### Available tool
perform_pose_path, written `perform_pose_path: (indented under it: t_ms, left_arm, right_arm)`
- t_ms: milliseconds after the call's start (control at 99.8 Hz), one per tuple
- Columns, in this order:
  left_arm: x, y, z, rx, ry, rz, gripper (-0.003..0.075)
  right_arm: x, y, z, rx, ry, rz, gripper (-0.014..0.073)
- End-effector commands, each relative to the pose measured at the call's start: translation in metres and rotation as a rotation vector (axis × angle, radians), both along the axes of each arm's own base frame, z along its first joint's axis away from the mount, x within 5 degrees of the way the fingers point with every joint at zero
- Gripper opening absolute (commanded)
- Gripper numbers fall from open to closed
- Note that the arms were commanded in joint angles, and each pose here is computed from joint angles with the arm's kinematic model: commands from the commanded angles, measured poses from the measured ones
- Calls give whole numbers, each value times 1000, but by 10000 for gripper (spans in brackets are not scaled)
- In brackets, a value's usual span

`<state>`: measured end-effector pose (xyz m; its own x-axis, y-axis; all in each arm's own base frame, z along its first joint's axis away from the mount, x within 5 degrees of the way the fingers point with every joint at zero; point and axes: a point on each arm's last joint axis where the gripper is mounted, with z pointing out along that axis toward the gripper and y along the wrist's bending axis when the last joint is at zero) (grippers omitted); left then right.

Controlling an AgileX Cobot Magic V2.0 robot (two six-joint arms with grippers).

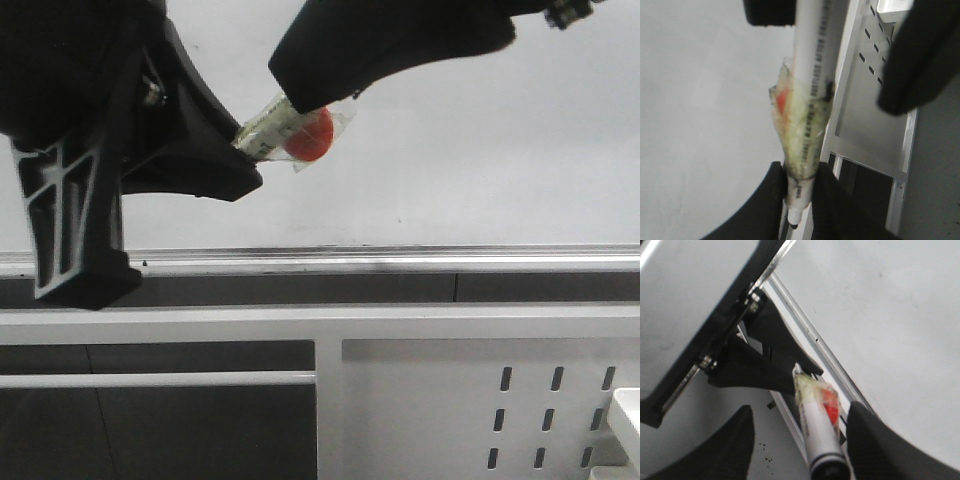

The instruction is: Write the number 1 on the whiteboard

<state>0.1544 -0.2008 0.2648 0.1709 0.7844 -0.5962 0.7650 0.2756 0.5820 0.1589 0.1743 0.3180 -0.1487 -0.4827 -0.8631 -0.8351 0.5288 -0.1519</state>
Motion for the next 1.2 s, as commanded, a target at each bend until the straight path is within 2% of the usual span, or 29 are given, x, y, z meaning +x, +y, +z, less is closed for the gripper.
perform_pose_path:
  t_ms: [0, 130, 150, 301, 371, 441, 611, 661, 872, 1002, 1122, 1192]
  left_arm:
    - [-2, -3, 18, -73, -28, -20, -20]
    - [-2, -3, 19, -52, -61, -37, -20]
    - [-2, -3, 19, -50, -63, -38, -20]
    - [-2, -3, 19, -45, -66, -37, -18]
    - [-2, -2, 20, -49, -69, -37, 8]
    - [-3, -1, 22, -55, -73, -37, 85]
    - [-5, 3, 29, -83, -81, -30, 386]
    - [-5, 5, 30, -80, -85, -18, 431]
    - [-11, 22, 42, -135, -42, 81, 441]
    - [-23, 38, 59, -268, 12, 121, 441]
    - [-37, 57, 78, -397, 27, 136, 438]
    - [-46, 70, 85, -465, 40, 145, 386]
  right_arm:
    - [5, 2, 22, 81, -92, -23, 273]
    - [10, 3, 16, 55, -77, -31, -49]
    - [11, 4, 15, 52, -75, -32, -76]
    - [14, 6, 9, 34, -49, -30, -71]
    - [14, 6, 8, 29, -43, -29, -71]
    - [14, 6, 8, 28, -42, -28, -71]
    - [13, 6, 9, 44, -32, -32, -71]
    - [13, 6, 9, 44, -32, -32, -71]
    - [8, 0, 19, 72, -73, -35, -71]
    - [2, -11, 28, 107, -100, -59, -71]
    - [-3, -30, 23, 138, -77, -129, -71]
    - [-10, -41, 18, 149, -90, -153, -71]
